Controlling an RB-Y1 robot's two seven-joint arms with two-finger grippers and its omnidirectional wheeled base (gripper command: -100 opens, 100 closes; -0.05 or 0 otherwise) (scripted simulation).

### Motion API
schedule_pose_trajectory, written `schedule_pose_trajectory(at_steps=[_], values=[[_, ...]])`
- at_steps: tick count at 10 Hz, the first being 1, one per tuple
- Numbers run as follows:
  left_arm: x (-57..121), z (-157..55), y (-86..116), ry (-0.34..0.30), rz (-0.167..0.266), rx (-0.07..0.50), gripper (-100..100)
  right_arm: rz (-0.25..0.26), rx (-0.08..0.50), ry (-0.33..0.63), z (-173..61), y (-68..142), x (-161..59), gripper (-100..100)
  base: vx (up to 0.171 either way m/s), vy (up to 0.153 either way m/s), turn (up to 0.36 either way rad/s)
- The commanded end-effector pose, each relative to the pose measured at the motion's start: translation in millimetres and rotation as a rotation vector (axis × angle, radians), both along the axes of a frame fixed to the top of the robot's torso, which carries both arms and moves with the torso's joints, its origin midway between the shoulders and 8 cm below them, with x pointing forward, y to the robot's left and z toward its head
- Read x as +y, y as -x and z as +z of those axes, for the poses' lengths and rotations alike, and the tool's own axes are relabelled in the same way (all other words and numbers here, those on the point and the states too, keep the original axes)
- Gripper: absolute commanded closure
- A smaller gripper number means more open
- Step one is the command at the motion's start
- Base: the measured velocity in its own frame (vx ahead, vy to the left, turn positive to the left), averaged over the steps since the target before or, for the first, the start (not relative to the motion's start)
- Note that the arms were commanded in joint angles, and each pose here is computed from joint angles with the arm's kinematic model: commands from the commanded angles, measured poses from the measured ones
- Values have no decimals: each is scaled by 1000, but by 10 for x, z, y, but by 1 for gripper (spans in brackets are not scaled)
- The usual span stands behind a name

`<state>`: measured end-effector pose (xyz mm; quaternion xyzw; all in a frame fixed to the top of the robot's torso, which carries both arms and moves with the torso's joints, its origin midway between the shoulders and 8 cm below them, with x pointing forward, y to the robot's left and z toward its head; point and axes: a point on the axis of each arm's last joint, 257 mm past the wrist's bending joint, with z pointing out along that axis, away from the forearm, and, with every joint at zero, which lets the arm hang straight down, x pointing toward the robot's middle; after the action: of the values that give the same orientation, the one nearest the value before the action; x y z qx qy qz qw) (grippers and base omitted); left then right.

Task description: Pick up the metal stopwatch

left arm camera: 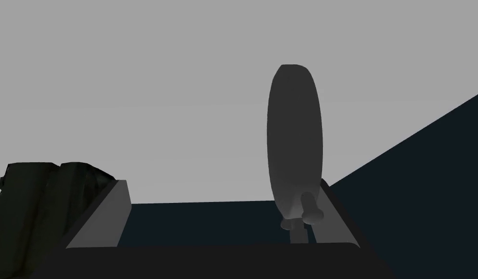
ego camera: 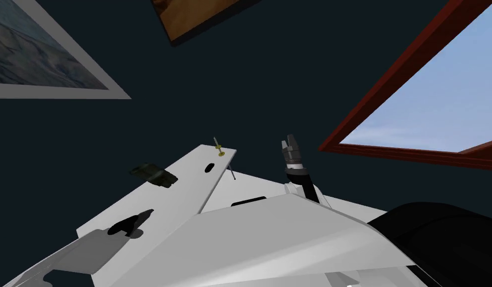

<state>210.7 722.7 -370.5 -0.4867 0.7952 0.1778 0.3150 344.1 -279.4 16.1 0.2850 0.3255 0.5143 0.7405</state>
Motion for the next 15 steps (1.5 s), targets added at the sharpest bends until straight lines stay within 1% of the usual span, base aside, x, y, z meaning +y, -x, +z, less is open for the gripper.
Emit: schedule_pose_trajectory(at_steps=[1, 2, 4, 5, 7, 8, 9, 13, 14, 15], values=[[113, -46, 115, 0, 71, -1, -100, 0, 0, 0, 0, 0, 0, 0, -245, 53, -372], [116, -46, 118, 0, 72, 0, -100, 0, 0, 0, 0, 0, 0, 0, -175, 9, -117], [243, -86, 239, 3, 155, -2, -100, 0, 0, 0, -1, 0, 0, 0, -166, 9, -310], [288, -108, 290, 7, 194, -4, -100, 0, 0, 0, -1, 0, -1, 0, -209, -2, -472], [415, -153, 460, 8, 284, -1, -100, 0, 0, 0, 0, 0, 0, 0, -284, -10, -455], [383, -126, 386, 8, 253, -3, -100, 0, 0, 0, 0, 0, 0, 0, -124, -11, -75], [390, -127, 399, 8, 260, -3, 100, 0, 1, 0, -2, 1, -2, 0, -22, -2, 17], [392, -128, 406, 7, 261, -2, 100, -1, 1, 0, -2, 1, -2, 0, -4, 0, 1], [392, -128, 407, 8, 262, -2, 0, -1, 1, 0, -2, 1, -2, 0, 0, 0, 0], [370, -129, 394, 5, 243, -1, 100, -1, 1, 0, -2, 1, -2, 0, 120, 19, 220]])
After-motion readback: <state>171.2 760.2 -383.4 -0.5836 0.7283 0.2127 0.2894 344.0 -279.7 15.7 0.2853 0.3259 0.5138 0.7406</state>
